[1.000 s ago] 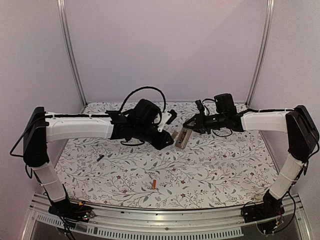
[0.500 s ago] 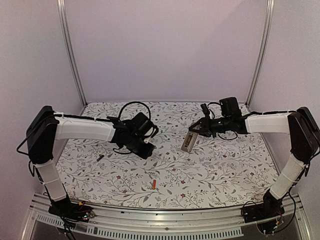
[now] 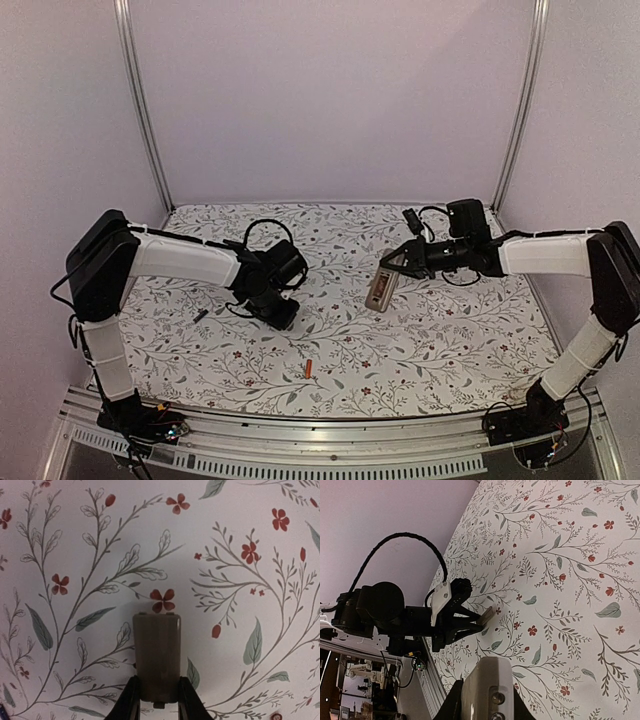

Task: Load the batteries into the remote control
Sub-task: Place the battery cover at the center of the board.

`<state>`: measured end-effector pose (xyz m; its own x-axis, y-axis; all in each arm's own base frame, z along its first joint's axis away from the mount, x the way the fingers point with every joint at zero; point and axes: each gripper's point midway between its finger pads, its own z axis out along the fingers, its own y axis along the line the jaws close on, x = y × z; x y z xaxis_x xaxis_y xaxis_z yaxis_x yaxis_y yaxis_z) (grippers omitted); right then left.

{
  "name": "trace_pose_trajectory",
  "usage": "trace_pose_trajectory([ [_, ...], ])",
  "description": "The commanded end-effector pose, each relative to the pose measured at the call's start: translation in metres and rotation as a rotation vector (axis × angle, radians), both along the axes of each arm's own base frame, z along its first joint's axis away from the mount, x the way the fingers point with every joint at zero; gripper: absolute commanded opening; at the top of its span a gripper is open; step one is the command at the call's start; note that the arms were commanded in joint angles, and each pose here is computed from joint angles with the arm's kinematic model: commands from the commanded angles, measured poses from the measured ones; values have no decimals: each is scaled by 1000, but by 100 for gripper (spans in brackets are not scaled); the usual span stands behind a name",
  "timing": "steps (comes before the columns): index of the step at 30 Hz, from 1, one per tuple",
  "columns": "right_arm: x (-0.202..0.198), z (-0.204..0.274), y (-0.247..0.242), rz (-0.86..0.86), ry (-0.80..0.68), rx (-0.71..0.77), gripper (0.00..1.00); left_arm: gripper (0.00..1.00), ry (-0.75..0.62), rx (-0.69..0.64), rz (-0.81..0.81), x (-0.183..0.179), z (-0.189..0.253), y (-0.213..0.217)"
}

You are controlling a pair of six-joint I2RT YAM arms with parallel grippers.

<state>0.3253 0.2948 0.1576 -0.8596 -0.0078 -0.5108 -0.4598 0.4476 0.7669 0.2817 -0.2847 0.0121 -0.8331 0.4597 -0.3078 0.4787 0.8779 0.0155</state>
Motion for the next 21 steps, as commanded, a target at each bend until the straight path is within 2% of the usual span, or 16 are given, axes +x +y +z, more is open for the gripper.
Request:
trace_pose_trajectory([
  [1, -5, 24, 1, 42, -101, 46, 0, 22, 64, 55, 27, -9, -18, 15],
  [4, -7, 25, 1, 47, -105, 50, 0, 30, 72, 61, 25, -11, -19, 17],
  [10, -11, 22, -1, 50, -98, 47, 0, 53, 19, 39, -12, -7, 7, 16],
  [15, -17, 18, -3, 61, -90, 44, 0, 76, -80, 13, -170, -12, 47, 7],
  [17, -19, 17, -3, 67, -91, 42, 0, 86, -80, 4, -236, -19, 54, 5],
  [21, -22, 14, -5, 73, -88, 36, 0, 93, -100, 25, -320, -28, 62, 10],
])
